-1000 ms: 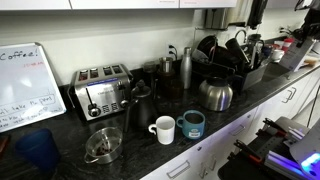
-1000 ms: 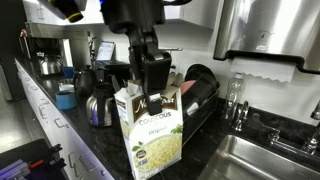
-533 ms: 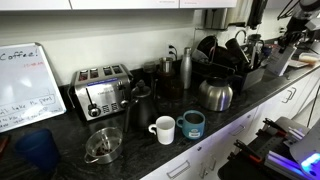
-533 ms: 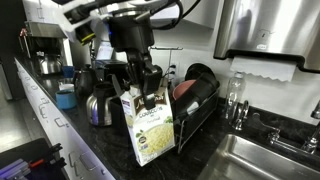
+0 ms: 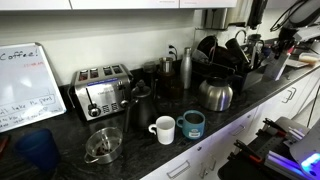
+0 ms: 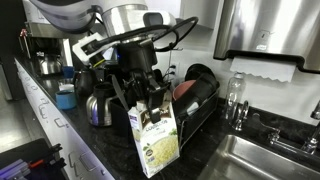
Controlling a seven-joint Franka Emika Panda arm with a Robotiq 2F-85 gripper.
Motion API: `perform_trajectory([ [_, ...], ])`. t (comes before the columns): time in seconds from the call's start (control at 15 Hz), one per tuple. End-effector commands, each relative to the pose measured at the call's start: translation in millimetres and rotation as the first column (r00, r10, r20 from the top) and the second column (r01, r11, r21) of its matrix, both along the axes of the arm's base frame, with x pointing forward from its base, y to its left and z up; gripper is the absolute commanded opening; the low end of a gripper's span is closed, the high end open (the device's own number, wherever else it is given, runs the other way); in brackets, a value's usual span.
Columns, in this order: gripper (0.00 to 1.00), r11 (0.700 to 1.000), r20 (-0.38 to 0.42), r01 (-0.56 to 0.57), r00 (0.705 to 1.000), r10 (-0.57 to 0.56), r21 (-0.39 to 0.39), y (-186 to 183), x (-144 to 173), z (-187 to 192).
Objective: Move the white box to the right
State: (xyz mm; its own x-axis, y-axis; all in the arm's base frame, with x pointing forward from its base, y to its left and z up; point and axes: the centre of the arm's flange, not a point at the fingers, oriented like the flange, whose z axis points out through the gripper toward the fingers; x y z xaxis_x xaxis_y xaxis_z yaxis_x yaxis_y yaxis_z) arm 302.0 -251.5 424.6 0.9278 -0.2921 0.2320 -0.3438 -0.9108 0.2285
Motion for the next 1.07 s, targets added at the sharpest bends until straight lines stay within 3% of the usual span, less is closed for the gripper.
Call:
perform_trajectory([
  [0.0,0.01,0.997,0.033,0.083,0.996,-0.083,0.001,-12.8,-12.9,-1.8],
  [0.33,0.01,0.983,0.039,0.181,0.982,-0.182,0.035,-37.1,-36.8,-5.1],
  [1.0,0.01,0.978,0.037,0.190,0.980,-0.194,0.086,-40.8,-36.2,-11.4],
])
